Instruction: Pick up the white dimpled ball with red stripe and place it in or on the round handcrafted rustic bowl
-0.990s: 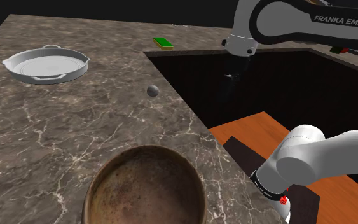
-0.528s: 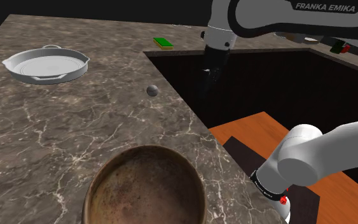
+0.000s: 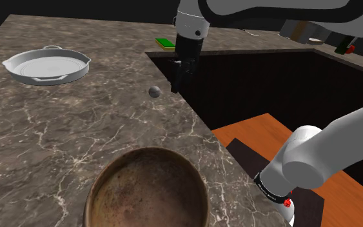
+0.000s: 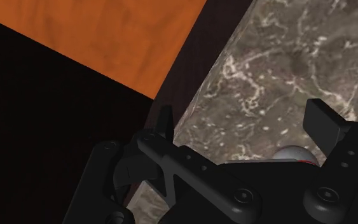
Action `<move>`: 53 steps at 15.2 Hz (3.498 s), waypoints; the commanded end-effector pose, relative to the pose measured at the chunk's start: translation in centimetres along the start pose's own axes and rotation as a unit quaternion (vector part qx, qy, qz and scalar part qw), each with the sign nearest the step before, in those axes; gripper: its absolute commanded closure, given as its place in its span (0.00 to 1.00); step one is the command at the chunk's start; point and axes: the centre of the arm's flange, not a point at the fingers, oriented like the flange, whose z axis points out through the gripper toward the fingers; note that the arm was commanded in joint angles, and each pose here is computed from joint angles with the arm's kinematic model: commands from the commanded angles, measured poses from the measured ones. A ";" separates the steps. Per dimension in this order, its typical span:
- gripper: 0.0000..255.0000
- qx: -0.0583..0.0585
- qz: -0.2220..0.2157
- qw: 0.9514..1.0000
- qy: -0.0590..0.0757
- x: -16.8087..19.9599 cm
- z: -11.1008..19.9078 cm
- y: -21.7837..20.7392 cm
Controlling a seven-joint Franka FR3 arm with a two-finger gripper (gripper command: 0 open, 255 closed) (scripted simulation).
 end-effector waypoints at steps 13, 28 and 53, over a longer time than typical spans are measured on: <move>0.00 -0.007 -0.019 0.999 0.025 6.0 1.9 -5.8; 1.00 -0.007 -0.019 0.999 0.025 6.0 2.2 -5.8; 1.00 -0.007 -0.019 0.999 0.025 5.9 -9.4 -6.0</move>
